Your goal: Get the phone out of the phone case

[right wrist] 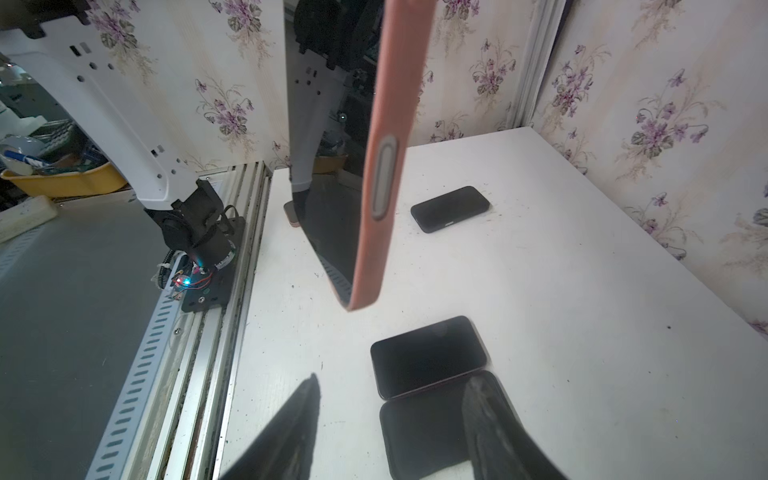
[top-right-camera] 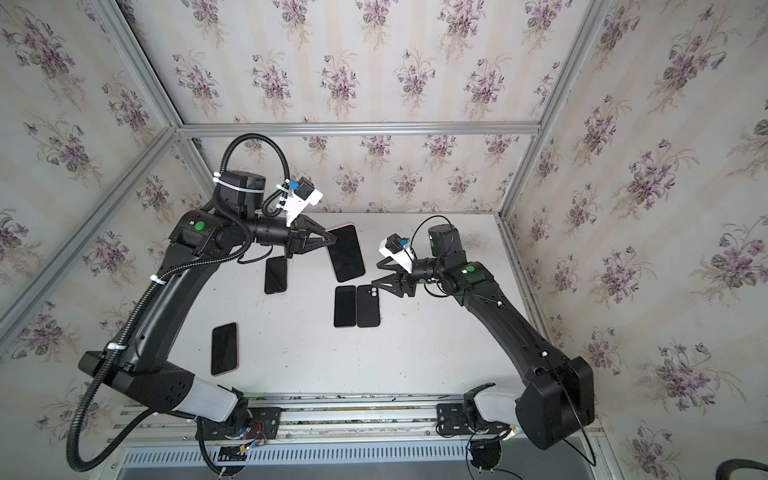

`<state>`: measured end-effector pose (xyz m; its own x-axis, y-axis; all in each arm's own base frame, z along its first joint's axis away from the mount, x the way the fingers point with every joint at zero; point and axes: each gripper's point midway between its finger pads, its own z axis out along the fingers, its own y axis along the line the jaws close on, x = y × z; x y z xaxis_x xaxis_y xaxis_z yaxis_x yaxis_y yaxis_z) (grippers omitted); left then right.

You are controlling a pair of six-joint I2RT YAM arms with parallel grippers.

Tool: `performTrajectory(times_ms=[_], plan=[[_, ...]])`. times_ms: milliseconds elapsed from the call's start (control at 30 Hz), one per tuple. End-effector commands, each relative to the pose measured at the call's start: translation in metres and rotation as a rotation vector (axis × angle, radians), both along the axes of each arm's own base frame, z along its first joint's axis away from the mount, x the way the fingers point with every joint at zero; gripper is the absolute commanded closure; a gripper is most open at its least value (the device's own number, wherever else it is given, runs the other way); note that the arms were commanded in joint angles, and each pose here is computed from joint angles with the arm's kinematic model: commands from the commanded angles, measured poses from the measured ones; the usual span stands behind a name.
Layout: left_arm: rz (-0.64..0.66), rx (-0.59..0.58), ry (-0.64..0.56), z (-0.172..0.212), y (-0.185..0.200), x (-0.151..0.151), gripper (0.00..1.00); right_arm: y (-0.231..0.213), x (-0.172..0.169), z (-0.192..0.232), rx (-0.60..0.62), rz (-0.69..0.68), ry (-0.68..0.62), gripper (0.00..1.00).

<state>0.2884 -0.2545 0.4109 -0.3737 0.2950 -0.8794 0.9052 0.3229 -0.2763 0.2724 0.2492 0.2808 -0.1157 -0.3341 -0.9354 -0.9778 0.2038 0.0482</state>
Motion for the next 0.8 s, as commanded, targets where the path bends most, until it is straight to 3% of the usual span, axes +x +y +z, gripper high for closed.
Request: performTrajectory(times_ms=[0,500,767], plan=[[-0.059,-0.031,-0.045,0.009,-0.006,-0.006,1.00,0.007,-0.005,0.010,0.024,0.042,-0.021,0.43],[-0.086,-0.038,-0.034,0.008,-0.011,-0.009,1.00,0.013,-0.005,0.021,0.045,0.077,-0.031,0.58],[-0.070,-0.026,-0.041,0.006,-0.011,-0.004,1.00,0.013,-0.012,0.021,0.043,0.115,-0.004,0.61]])
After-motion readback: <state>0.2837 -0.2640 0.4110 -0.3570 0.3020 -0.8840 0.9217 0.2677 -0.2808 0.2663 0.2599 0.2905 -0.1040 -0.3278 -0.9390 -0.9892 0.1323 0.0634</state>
